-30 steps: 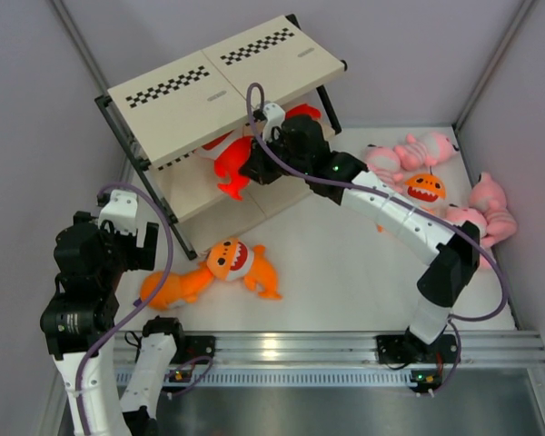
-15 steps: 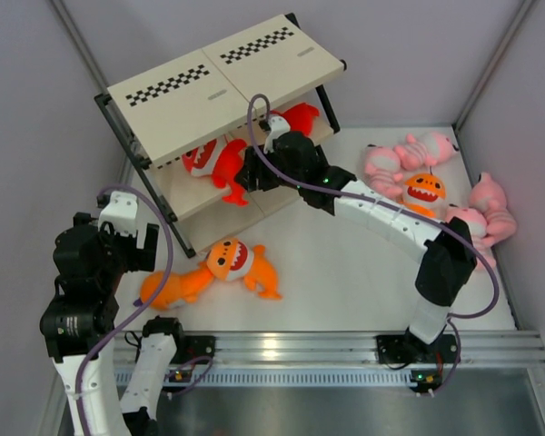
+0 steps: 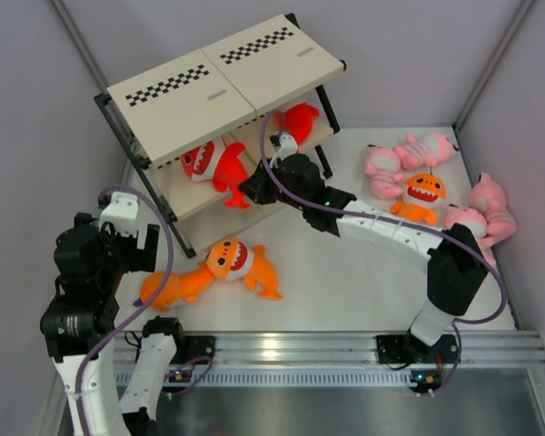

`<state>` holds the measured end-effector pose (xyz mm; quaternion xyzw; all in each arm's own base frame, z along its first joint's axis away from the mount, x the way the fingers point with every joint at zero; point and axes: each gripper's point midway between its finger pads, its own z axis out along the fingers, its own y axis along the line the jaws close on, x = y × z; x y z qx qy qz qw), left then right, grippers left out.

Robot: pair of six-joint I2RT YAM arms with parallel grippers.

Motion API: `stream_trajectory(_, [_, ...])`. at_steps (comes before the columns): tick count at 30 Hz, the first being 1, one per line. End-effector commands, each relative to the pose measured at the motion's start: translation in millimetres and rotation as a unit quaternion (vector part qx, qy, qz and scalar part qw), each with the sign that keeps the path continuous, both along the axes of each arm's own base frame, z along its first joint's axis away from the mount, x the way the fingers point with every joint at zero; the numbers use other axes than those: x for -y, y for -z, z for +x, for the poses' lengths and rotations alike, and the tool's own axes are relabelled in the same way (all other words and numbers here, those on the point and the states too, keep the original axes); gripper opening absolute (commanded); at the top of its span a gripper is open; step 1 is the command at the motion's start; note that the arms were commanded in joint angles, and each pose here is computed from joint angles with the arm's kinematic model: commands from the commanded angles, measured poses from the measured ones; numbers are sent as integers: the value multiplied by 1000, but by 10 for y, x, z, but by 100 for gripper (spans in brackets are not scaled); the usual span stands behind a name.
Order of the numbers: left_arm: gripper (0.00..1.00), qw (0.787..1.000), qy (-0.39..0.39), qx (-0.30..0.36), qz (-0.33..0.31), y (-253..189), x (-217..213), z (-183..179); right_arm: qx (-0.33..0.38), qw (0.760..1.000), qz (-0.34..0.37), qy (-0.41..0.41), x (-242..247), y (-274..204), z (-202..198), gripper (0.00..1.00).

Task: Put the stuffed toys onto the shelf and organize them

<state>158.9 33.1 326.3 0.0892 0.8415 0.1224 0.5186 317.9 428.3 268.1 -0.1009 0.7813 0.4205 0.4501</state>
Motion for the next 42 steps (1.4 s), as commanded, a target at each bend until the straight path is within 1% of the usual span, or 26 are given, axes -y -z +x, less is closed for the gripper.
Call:
stream_trajectory(1, [99, 1000, 5, 11, 2, -29, 12, -3, 18, 993, 120, 5, -78, -583, -52, 1])
stream_trajectory(4, [99, 1000, 7, 10, 1, -20, 23, -2, 19, 987, 159, 4, -152, -762, -64, 0])
stream_trajectory(10, [99, 1000, 7, 10, 3, -13, 17, -8, 11, 980, 196, 17, -286, -887, 61, 0])
stream_trajectory(14, [99, 1000, 8, 9, 4, -7, 18, -12, -3, 982, 187, 27, -385, -721, 175, 0])
stream_trajectory(20, [99, 1000, 9, 11, 5, -10, 21, -14, -6, 983, 179, 26, -457, -673, 278, 1])
stream_trajectory(22, [99, 1000, 9, 11, 5, -12, 21, -18, -7, 984, 178, 32, -435, -660, 288, 9])
stream_trajectory(23, [99, 1000, 9, 11, 5, -15, 21, -15, -7, 983, 180, 36, -405, -680, 280, 24])
stream_trajectory(24, [99, 1000, 9, 12, 5, -18, 21, -13, -7, 983, 180, 40, -379, -686, 277, 32])
stream_trajectory(25, [99, 1000, 10, 11, 5, -13, 23, -12, -2, 983, 180, 44, -328, -726, 259, 44])
stream_trajectory(28, [99, 1000, 8, 11, 6, -16, 15, -16, 8, 985, 165, 43, -237, -734, 203, 59])
stream_trajectory(31, [99, 1000, 11, 9, 5, -9, 25, -5, 31, 985, 169, 37, -62, -969, 42, 65])
stream_trajectory(33, [99, 1000, 10, 8, 5, 3, 22, -9, 50, 986, 154, 31, 29, -1041, -38, 67])
stream_trajectory(36, [99, 1000, 9, 2, 9, 29, 8, -5, 83, 991, 105, 25, 265, -1174, -236, 70])
stream_trajectory(37, [99, 1000, 7, -2, 12, 61, -4, -2, 96, 990, 95, 29, 420, -1264, -335, 71])
stream_trajectory(38, [99, 1000, 4, -7, 15, 90, -18, -2, 102, 993, 53, 22, 498, -1142, -416, 72])
stream_trajectory(40, [99, 999, -7, -22, 27, 200, -82, -12, 100, 995, 8, 11, 711, -942, -596, 76])
stream_trajectory(41, [99, 999, -13, -24, 33, 234, -110, -29, 92, 995, -31, 4, 813, -736, -667, 76])
stream_trajectory(42, [99, 998, -25, -35, 43, 305, -167, -47, 73, 995, -66, -1, 901, -394, -725, 77])
